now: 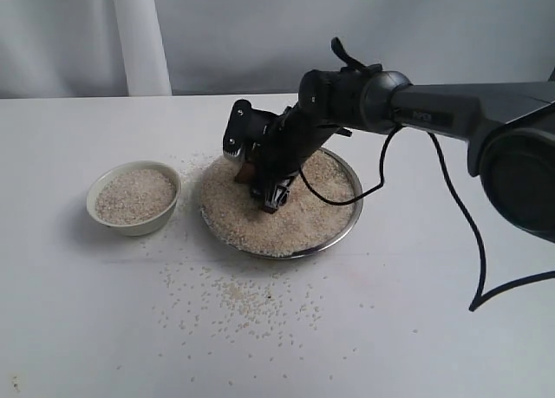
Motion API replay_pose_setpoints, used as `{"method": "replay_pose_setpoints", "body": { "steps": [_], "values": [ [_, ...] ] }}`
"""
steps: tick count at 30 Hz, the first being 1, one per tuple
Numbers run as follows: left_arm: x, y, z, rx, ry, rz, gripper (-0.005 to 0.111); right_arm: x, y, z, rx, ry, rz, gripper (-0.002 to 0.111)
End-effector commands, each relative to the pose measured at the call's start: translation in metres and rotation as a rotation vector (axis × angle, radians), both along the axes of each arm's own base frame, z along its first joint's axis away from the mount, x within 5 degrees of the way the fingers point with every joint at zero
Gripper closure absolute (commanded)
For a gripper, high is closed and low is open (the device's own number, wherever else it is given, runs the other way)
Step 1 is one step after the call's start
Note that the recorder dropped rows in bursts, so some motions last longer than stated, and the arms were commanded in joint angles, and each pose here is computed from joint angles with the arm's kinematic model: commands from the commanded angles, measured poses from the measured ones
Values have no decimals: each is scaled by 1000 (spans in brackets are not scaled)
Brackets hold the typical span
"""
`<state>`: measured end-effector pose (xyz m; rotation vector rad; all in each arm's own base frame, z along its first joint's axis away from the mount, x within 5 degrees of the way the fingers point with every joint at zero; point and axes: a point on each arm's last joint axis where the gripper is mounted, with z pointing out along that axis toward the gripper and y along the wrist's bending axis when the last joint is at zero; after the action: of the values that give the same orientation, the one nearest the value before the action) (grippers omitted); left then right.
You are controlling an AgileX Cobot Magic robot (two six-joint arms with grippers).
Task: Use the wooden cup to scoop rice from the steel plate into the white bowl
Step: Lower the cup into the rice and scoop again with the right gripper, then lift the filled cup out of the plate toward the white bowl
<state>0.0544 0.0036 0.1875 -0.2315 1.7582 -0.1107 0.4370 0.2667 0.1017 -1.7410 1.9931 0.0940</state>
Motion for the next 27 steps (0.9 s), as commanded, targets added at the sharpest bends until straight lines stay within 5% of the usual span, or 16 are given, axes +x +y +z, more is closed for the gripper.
{"method": "replay_pose_setpoints", "body": {
  "steps": [1, 7, 16, 27],
  "values": [
    [0, 0, 0, -6, -4, -5, 107, -7, -11, -36, 30, 167, 0, 108],
    [0, 0, 0, -6, -4, -5, 107, -1, -19, -22, 116, 168, 4, 108],
    [0, 0, 0, -6, -4, -5, 107, -1, -13, 77, 348, 13, 56, 108],
    [0, 0, 0, -6, -4, -5, 107, -7, 1, 108, 542, -29, 106, 108]
  ]
}}
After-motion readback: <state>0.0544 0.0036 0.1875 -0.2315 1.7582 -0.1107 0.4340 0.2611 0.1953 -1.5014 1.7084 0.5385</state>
